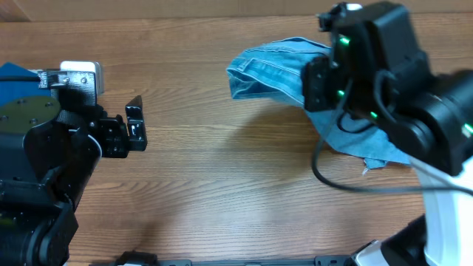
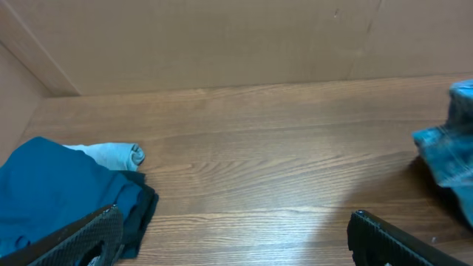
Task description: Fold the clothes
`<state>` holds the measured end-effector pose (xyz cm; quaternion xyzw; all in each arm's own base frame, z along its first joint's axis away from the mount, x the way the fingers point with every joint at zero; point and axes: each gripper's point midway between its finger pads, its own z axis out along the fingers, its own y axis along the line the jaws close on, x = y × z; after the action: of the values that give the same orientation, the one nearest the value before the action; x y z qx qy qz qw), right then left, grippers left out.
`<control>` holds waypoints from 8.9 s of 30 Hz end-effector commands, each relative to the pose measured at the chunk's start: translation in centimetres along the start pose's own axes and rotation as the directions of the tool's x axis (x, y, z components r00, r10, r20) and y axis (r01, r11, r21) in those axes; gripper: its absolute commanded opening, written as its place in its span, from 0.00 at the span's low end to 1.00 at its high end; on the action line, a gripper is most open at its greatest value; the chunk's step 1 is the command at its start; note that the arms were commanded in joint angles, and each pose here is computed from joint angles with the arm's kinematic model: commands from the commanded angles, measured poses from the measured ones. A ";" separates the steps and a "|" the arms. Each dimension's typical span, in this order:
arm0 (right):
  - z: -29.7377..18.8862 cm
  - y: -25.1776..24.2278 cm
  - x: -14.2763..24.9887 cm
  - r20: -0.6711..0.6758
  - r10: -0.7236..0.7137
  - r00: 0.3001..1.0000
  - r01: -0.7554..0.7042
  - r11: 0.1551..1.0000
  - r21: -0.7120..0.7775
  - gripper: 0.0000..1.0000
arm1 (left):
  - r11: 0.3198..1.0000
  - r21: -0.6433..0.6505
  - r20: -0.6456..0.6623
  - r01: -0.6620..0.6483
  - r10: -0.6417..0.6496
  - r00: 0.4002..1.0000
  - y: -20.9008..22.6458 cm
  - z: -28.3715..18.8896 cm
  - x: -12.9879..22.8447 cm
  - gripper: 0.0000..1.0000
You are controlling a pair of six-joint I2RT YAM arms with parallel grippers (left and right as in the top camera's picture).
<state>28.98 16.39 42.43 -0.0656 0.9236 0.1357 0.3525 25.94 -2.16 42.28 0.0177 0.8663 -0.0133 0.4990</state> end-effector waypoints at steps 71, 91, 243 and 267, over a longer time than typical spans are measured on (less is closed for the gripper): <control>8.1 -11.7 -2.4 -0.060 0.279 0.958 -0.250 0.922 0.294 0.96 | 0.916 0.248 -0.411 0.314 -0.194 0.891 -2.1 20.4 4.4 0.04; 22.8 -21.2 22.8 -0.609 0.692 0.387 -0.696 0.653 0.300 0.79 | 0.960 0.155 -0.195 0.234 -0.203 0.960 -0.2 11.4 -1.2 0.04; 13.9 -22.6 2.1 0.102 0.621 0.777 -0.630 0.766 0.130 0.04 | 0.977 0.211 -0.538 -0.009 0.124 0.834 -7.3 28.1 21.0 0.63; 15.8 -26.2 3.3 0.033 0.625 0.780 -0.624 0.773 0.115 0.70 | 0.961 0.273 -0.551 0.050 0.113 0.827 -9.4 35.1 25.7 0.04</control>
<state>43.27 -5.87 19.96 0.3082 0.8983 0.1794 0.2566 42.33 -11.74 5.13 0.1075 0.9629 -0.1064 0.2234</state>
